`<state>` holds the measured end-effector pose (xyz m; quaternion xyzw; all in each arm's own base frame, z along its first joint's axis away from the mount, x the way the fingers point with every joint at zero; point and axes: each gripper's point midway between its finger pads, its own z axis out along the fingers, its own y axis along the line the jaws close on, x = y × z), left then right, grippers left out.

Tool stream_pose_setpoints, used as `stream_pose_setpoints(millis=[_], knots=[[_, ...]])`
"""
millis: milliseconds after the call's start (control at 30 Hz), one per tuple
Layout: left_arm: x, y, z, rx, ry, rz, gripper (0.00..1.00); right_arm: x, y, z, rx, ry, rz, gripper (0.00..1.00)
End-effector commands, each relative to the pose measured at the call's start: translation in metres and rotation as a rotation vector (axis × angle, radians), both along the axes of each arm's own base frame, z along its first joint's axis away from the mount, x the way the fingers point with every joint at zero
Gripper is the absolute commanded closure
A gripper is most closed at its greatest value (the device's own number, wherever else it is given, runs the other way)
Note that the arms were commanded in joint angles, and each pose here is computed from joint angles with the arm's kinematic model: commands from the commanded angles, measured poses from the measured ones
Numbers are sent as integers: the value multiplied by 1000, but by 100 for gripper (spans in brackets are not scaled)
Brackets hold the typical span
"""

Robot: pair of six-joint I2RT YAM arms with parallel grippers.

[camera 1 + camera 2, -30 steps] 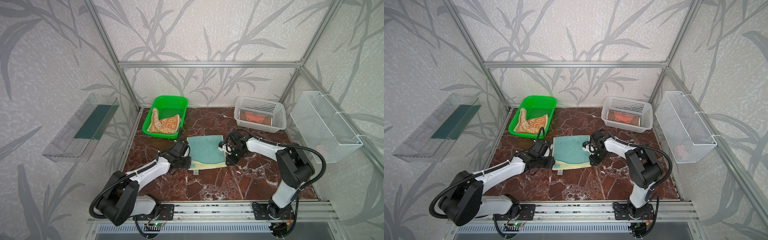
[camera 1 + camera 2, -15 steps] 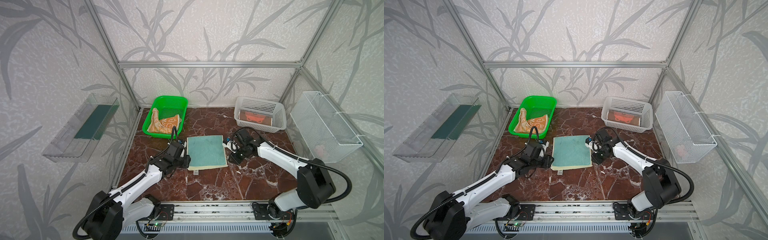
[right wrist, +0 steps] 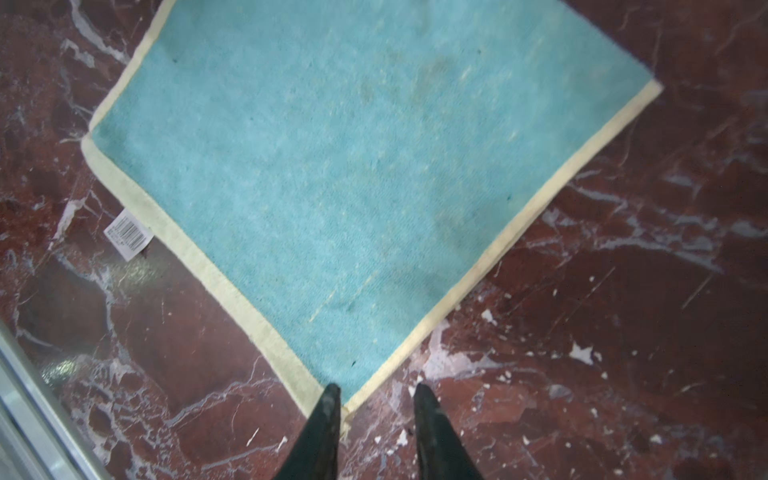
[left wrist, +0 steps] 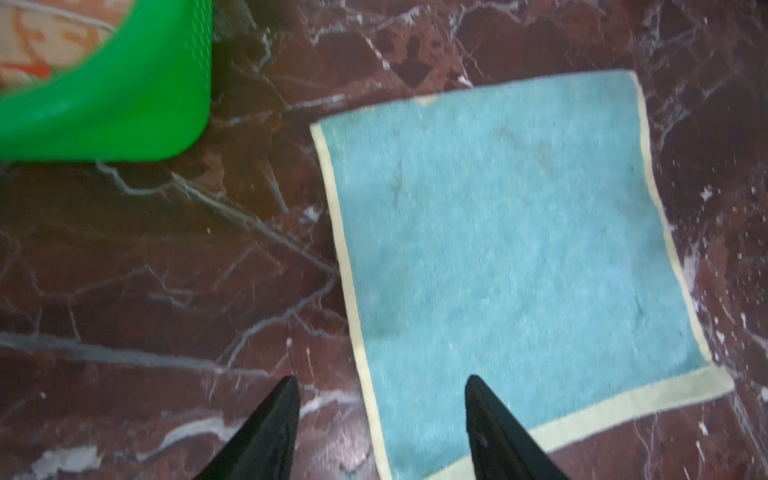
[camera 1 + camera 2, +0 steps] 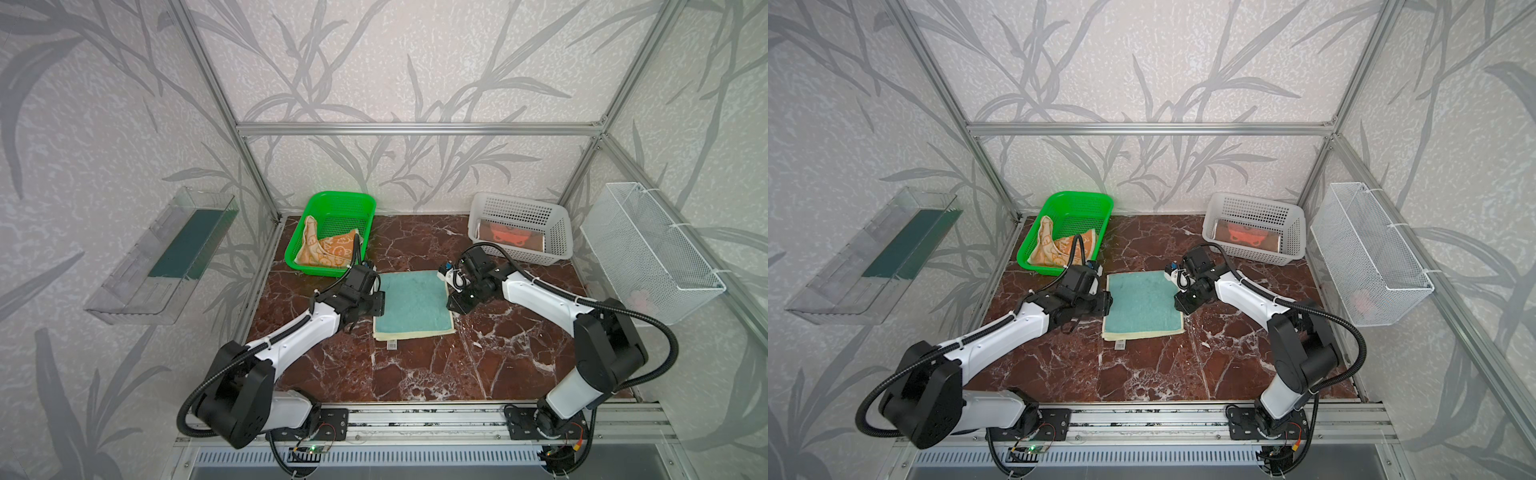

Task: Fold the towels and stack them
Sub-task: 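Raise both grippers and move them to the folded towel's far corners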

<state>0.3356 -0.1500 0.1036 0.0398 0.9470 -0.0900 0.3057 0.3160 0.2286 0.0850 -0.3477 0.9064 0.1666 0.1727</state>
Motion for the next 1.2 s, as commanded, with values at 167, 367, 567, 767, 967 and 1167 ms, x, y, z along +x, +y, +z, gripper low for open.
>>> stream_pose_setpoints(millis=[167, 367, 567, 767, 967, 1167], knots=[[61, 0, -5, 180, 79, -17, 36, 58, 1, 0, -99, -63, 13, 66], [90, 0, -24, 259, 142, -17, 36, 91, -1, -9, -132, -55, 1, 63], [106, -4, -33, 268, 159, -31, 35, 123, -4, -23, -130, -13, -22, 63], [111, -5, -32, 270, 142, -48, 36, 145, -8, -33, -92, 18, -27, 63], [112, -6, -30, 266, 135, -58, 35, 150, -5, -44, -100, 23, 24, 63], [110, -6, -30, 260, 135, -58, 36, 147, 0, -50, -78, 47, 56, 64]])
